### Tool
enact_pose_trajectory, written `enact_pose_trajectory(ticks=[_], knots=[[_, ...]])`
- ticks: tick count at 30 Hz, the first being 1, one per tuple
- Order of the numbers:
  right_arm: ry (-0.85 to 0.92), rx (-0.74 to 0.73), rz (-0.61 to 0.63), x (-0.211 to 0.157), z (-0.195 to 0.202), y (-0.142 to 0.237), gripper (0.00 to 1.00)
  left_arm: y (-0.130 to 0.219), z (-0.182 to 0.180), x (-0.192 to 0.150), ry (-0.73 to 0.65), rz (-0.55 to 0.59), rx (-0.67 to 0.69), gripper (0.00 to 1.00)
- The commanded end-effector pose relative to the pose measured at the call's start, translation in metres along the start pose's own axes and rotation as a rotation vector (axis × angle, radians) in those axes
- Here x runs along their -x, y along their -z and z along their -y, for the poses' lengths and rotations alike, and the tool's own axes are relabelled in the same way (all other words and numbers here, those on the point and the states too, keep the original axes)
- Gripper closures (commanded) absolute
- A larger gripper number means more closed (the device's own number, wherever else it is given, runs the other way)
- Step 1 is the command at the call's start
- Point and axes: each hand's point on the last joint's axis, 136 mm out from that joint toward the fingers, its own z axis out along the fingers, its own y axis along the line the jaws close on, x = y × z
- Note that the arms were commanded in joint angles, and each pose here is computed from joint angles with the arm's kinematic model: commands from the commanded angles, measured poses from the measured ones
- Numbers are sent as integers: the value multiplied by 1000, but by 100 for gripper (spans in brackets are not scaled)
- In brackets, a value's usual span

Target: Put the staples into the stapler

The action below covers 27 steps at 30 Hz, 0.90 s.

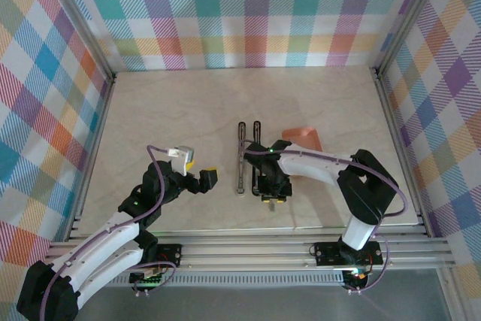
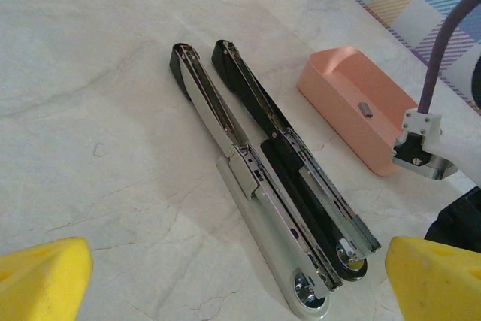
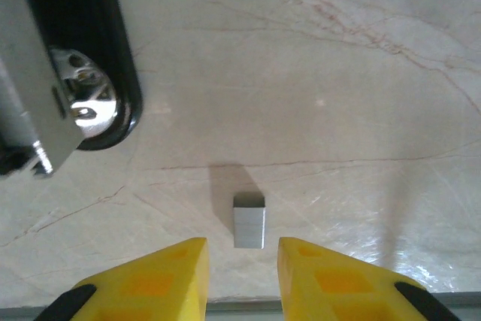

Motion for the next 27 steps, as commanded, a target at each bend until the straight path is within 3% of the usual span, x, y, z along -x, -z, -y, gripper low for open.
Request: enact_pose_trajectory(ticks=[1,27], knots=[[20,-12,-53,-5,4,-3,69,0,6,0,1,6,-32,0],[-1,-14,-104,-7,8,-35,72,0,6,-2,1,-1,-30,0]])
